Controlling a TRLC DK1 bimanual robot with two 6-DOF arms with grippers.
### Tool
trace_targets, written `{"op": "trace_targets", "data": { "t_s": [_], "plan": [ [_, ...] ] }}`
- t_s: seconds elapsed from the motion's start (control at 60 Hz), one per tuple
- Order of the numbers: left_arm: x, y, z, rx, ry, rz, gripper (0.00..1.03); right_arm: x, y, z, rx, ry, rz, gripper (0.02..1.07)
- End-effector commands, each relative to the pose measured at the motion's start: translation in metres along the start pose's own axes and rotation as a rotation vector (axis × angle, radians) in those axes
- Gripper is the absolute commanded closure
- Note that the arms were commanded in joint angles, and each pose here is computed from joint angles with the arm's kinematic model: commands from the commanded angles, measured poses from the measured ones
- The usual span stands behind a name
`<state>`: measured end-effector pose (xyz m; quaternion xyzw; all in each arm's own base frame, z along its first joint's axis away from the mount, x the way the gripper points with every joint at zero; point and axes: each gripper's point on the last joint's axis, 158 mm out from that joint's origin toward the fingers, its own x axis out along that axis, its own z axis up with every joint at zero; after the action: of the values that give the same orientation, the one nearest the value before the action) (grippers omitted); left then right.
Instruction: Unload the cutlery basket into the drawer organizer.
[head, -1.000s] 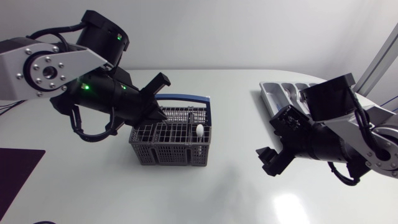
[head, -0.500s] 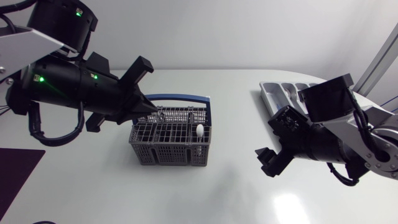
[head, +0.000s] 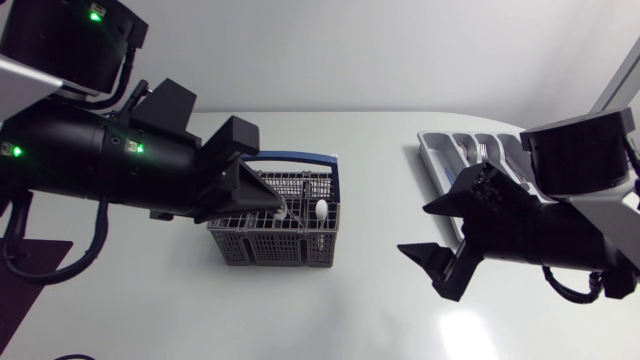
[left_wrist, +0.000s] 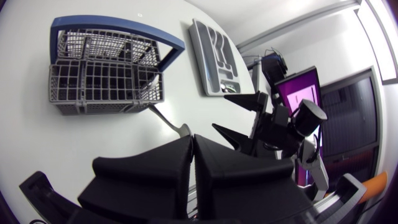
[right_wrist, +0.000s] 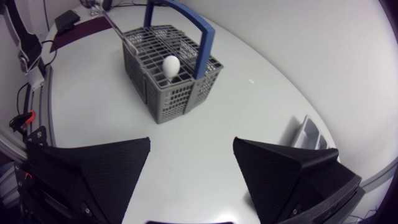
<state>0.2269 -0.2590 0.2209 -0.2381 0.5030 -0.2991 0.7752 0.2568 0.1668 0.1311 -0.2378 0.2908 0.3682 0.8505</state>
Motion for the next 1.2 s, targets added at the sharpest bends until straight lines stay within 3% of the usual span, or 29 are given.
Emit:
{"op": "trace_targets", "data": {
  "t_s": [0.0,0.233,0.583,0.683,0.883,1.05,1.183],
  "plan": [
    [0.013,0.005,-0.018,0.058,0.072,0.000,1.00,-0.002,0.017,-0.005,-0.044,-0.009,0.062,0.09],
    [0.037,-0.015,-0.059,0.213,0.253,-0.092,1.00,-0.017,0.064,0.006,-0.152,-0.099,0.242,0.09],
    [0.043,-0.039,-0.089,0.274,0.400,-0.220,1.00,-0.014,0.120,0.018,-0.268,-0.129,0.393,0.14],
    [0.043,-0.040,-0.088,0.277,0.398,-0.222,1.00,-0.009,0.127,0.019,-0.271,-0.123,0.410,0.23],
    [0.047,-0.039,-0.088,0.276,0.403,-0.218,1.00,-0.001,0.131,0.027,-0.269,-0.128,0.394,0.58],
    [0.047,-0.038,-0.089,0.277,0.405,-0.219,1.00,0.004,0.130,0.025,-0.268,-0.118,0.380,0.80],
    [0.047,-0.039,-0.087,0.277,0.399,-0.221,1.00,0.007,0.130,0.024,-0.261,-0.107,0.379,0.88]
  ]
}}
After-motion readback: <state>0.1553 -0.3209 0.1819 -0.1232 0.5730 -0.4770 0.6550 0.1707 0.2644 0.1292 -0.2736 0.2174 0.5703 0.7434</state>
